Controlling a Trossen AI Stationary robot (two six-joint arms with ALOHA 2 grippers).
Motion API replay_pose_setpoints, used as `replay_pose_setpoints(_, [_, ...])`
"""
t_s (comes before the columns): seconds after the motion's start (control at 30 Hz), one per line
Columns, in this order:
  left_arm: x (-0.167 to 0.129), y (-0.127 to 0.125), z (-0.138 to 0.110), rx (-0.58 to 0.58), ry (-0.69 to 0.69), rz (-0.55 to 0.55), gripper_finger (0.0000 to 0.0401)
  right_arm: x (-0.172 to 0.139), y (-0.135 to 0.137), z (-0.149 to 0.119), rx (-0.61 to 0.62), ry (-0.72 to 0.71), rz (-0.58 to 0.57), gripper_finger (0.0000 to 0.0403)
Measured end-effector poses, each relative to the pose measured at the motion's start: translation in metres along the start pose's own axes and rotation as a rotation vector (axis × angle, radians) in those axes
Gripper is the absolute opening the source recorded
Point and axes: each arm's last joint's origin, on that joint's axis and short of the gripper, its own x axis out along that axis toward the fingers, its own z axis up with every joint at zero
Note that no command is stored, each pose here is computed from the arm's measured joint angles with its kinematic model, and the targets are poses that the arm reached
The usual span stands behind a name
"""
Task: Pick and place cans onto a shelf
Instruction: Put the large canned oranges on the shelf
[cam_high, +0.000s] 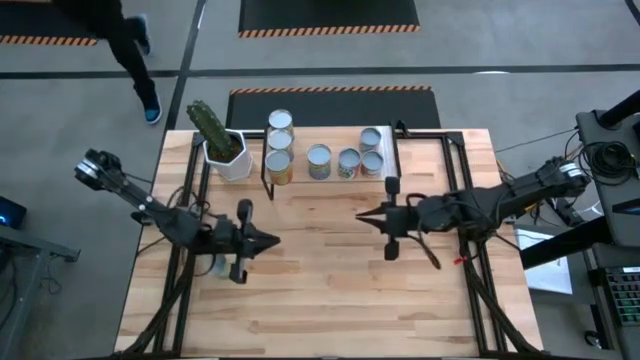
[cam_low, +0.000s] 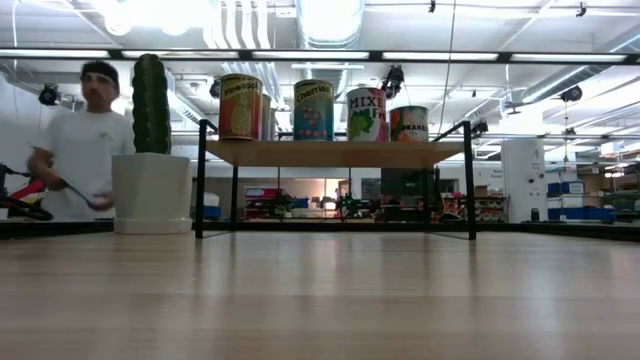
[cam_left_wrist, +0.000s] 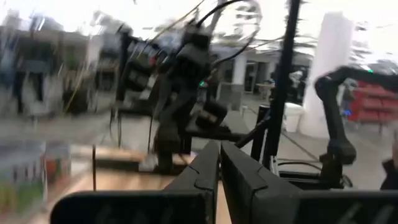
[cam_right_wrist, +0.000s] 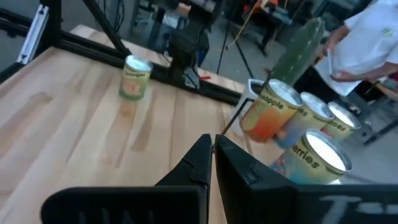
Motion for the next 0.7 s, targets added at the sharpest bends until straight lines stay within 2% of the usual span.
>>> replay_pose_setpoints(0.1, [0.008,-0.003,-0.001,-0.14,0.064,0.074,0.0,-0.006,-0.001,-0.007,-0.007,-0.02,-0.006,0.0011])
replay_pose_setpoints(0.17, [0.013,-0.006,0.001,-0.232,0.158,0.113,0.0,-0.009,-0.002,-0.009,-0.011,-0.026,-0.01,0.0011])
replay_pose_setpoints(0.27, [0.021,-0.011,0.002,-0.384,0.378,0.213,0.0,-0.013,-0.004,-0.008,-0.042,-0.052,-0.015,0.0011])
replay_pose_setpoints(0.37, [0.025,-0.017,0.001,-0.549,0.654,0.377,0.0,-0.016,-0.007,-0.004,-0.076,-0.085,-0.028,0.0011])
replay_pose_setpoints(0.47, [0.021,-0.028,-0.008,-0.593,0.929,0.584,0.0,-0.018,-0.007,-0.004,-0.085,-0.079,-0.026,0.0011])
replay_pose_setpoints(0.6, [0.018,-0.044,-0.016,-0.647,1.177,0.857,0.0,-0.018,-0.007,-0.006,-0.109,-0.059,-0.02,0.0011])
replay_pose_setpoints(0.7, [0.017,-0.057,-0.021,-0.675,1.32,0.981,0.0,-0.018,-0.007,-0.006,-0.114,-0.059,-0.02,0.0011])
